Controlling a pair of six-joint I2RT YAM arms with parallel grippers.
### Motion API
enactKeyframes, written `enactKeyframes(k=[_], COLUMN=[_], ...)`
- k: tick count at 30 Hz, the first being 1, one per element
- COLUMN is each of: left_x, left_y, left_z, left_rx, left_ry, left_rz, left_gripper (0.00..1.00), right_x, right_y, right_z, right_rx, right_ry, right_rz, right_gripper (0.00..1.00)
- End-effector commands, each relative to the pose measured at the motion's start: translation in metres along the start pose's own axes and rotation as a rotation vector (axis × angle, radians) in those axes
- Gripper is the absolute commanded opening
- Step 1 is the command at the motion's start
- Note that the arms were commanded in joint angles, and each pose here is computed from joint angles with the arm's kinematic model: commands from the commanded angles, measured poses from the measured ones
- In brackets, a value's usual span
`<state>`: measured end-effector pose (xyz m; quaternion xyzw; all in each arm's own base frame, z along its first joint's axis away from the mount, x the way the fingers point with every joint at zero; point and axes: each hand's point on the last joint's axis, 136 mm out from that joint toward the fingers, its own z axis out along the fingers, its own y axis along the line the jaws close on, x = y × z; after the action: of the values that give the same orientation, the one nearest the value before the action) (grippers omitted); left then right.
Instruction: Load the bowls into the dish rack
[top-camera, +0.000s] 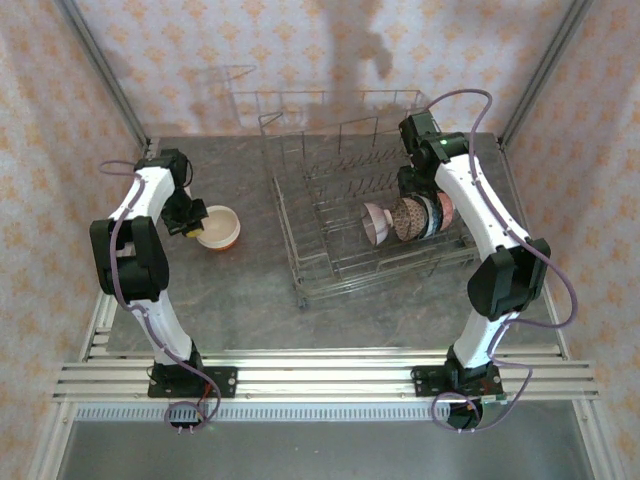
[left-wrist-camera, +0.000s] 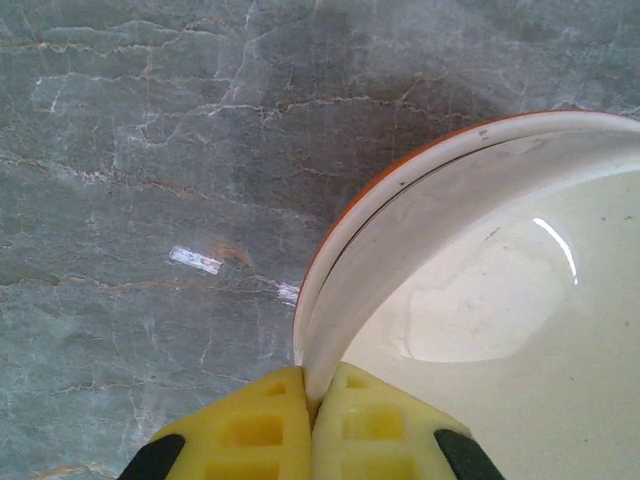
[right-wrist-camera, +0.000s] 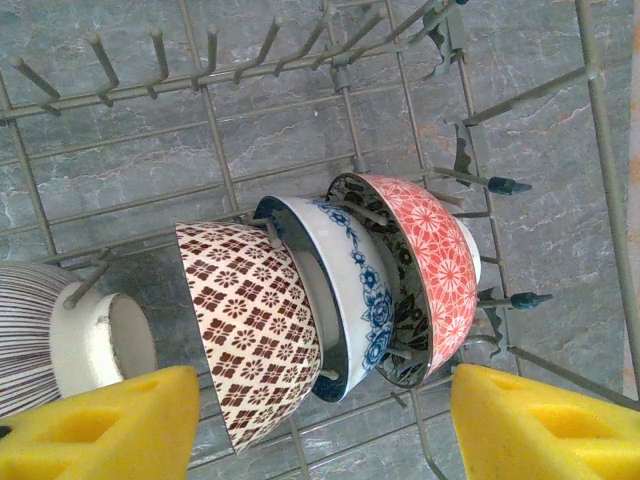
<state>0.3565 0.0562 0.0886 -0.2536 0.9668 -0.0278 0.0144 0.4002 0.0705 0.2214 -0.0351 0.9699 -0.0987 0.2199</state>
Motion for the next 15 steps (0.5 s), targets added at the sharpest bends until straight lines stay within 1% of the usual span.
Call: enactKeyframes(k=[1, 8, 15], left_x=[0.003, 0.000, 0.001], left_y=[-0.007, -0.023, -0.033], left_z=[-0.013, -0.035, -0.045], left_rx=[0.015, 0.120, 0.187], left_ry=[-0.002, -0.074, -0.106], left_rz=[0.019, 0.014, 0.024], left_gripper=[0.00, 0.00, 0.00], right_x=[0.003, 0.002, -0.001], right_y=[-0.003, -0.001, 0.004], right_z=[0.004, -0.003, -0.012], right_rx=[0.011, -0.016, -0.039], right_ry=[0.011, 0.002, -0.001], right_rz=[0.023, 0.049, 0.072], right_gripper=[0.67, 0.67, 0.66])
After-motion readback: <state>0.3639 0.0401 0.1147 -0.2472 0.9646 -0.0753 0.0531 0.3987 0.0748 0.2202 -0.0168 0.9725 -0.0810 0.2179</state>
